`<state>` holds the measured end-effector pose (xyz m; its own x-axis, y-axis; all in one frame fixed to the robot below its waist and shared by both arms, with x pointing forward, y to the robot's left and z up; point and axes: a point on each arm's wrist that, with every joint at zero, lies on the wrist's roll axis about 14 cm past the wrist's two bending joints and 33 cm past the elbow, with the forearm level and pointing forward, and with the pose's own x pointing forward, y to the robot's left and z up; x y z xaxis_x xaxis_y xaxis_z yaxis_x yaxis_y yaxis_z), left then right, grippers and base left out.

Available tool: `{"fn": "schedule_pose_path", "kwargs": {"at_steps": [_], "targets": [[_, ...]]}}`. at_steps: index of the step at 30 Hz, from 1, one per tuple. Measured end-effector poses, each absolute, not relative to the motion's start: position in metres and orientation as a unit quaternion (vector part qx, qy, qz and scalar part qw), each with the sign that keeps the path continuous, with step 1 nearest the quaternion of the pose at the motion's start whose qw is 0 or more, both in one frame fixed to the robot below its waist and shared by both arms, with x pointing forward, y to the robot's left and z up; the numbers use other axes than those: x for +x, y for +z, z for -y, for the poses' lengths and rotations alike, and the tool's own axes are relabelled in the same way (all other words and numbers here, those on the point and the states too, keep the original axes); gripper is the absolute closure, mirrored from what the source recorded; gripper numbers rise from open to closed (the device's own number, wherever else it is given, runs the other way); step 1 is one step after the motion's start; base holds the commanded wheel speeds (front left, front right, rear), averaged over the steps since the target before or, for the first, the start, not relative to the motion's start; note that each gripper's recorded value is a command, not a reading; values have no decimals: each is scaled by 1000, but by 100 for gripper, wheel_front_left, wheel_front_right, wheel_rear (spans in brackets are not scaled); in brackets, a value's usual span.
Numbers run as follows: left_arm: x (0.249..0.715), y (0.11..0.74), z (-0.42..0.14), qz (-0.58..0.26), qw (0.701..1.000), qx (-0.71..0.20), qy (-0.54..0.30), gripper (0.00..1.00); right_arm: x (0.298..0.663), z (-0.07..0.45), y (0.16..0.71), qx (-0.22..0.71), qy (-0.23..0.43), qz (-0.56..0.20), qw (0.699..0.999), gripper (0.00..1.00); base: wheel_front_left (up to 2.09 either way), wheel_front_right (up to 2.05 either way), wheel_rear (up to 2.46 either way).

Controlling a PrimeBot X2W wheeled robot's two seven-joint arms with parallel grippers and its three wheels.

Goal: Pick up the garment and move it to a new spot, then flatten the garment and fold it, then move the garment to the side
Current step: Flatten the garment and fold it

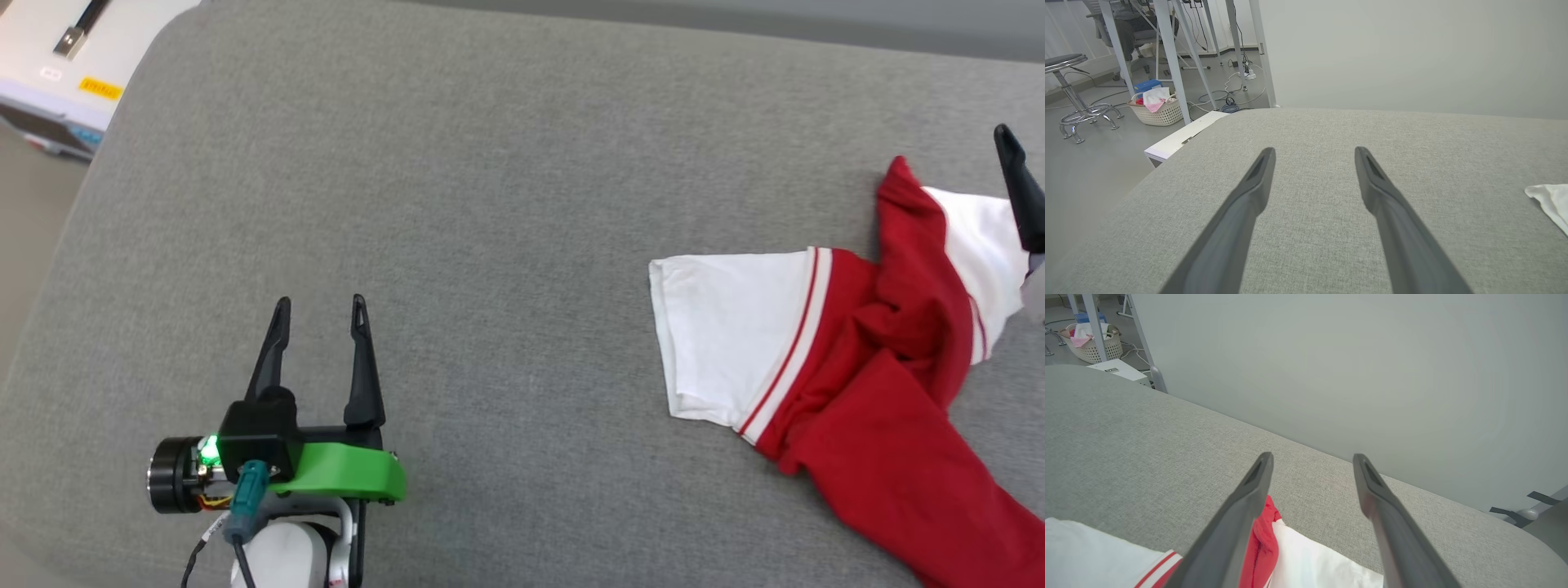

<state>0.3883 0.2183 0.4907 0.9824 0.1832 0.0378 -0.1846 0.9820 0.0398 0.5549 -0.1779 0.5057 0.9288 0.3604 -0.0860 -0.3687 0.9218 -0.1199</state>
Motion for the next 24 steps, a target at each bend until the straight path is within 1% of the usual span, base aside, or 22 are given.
{"fn": "schedule_pose_path", "kwargs": {"at_steps": [1,2,9,15,18,22,24], "targets": [[389,495,-217,24,996,20,87,0,548,181,511,-64,180,-16,981,0,0,0,0],[393,507,-211,43,997,21,68,0,525,190,523,-53,157,19,986,0,0,0,0],[414,547,-197,105,993,50,9,0,466,201,548,-14,89,91,992,0,0,0,0],[440,582,-172,153,984,59,-67,0,423,201,547,10,55,97,994,0,0,0,0],[455,599,-157,171,974,89,-115,0,409,201,548,9,45,98,994,0,0,0,0],[478,608,-133,154,971,93,-161,0,399,206,545,8,33,90,995,0,0,0,0],[487,608,-114,128,969,88,-191,0,396,208,545,3,31,90,995,0,0,0,0]]}}
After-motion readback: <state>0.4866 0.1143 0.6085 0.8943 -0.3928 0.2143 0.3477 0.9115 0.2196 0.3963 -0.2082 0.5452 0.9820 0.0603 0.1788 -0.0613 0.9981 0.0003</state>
